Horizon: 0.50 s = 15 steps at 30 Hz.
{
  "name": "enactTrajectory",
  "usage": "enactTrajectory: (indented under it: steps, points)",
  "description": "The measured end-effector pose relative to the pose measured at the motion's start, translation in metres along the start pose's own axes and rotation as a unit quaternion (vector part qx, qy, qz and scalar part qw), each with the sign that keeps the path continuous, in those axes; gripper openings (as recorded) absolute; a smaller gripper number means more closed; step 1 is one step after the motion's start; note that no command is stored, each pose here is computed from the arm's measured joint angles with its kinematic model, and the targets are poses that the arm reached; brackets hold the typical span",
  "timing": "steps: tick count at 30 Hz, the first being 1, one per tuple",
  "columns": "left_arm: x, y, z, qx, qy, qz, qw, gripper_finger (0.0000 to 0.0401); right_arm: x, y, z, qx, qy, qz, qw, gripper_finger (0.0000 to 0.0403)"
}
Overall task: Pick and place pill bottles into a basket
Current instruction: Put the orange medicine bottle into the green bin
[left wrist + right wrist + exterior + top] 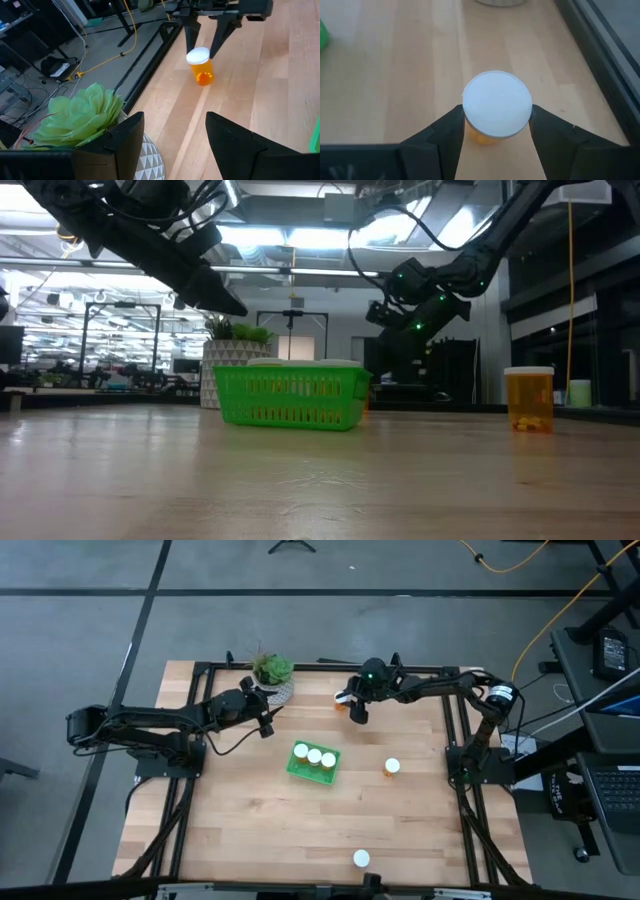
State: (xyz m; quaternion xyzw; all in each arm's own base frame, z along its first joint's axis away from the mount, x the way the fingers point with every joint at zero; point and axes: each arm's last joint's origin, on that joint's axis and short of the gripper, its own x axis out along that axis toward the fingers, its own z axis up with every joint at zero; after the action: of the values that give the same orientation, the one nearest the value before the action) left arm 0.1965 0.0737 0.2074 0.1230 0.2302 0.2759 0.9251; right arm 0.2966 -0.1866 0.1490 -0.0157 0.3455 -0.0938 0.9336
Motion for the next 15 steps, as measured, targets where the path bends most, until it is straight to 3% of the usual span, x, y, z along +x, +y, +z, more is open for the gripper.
enactTrajectory:
  steps: [15]
  points:
    - [0.000,0.000,0.000,0.000,0.000,0.000,1.000,0.0210,-0.035,0.027,0.038,-0.036,-0.064,0.013,0.997,0.0209]
